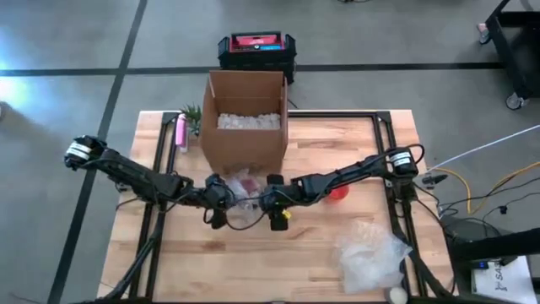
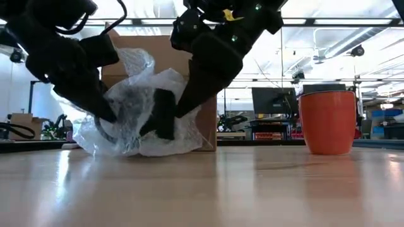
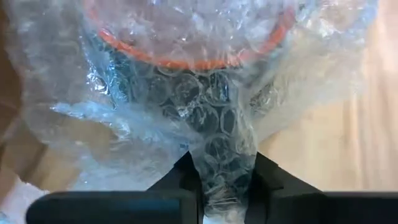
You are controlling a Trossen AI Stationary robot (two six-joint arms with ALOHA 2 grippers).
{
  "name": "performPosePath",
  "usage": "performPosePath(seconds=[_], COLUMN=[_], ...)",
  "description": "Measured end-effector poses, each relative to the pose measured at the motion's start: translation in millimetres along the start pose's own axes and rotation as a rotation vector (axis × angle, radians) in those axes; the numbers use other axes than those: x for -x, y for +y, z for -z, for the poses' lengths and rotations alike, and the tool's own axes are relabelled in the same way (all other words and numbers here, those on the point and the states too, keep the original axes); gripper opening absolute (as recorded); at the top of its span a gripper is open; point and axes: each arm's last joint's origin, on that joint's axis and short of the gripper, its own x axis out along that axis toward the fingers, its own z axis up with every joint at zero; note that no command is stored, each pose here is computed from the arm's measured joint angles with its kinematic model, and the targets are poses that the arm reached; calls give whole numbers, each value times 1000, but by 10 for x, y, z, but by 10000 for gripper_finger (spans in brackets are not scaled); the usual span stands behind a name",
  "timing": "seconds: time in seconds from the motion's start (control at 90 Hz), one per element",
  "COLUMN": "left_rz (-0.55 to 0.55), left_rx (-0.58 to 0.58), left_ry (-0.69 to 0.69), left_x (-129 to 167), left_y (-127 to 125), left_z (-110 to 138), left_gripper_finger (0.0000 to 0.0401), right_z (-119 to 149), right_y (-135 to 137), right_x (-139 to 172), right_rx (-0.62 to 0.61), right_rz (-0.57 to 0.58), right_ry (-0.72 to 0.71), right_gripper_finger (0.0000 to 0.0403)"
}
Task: Wrap mug
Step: Wrap the black mug with transparent bubble wrap
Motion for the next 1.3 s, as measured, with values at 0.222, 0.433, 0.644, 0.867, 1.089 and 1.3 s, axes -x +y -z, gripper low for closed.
performPosePath(seconds=[0.222,0.433,0.644,0.867,1.089,1.3], left_rz=[85,130,118,54,-12,-126], left_rx=[22,-32,-128,-195,-243,-248], left_ry=[30,61,133,268,208,63], left_x=[-12,-89,-192,26,326,224], left_y=[-320,-688,-828,-878,-962,-889], left_z=[33,0,-58,-268,-620,-728], left_gripper_finger=[46,53,114,209,247,215], right_z=[58,100,104,112,76,72], right_y=[263,408,464,452,439,438], right_x=[24,42,49,131,224,230], right_rx=[39,18,30,26,24,20], right_rz=[-38,-57,-57,-55,-47,-47], right_ry=[53,87,85,115,101,98], right_gripper_finger=[185,185,185,186,186,185])
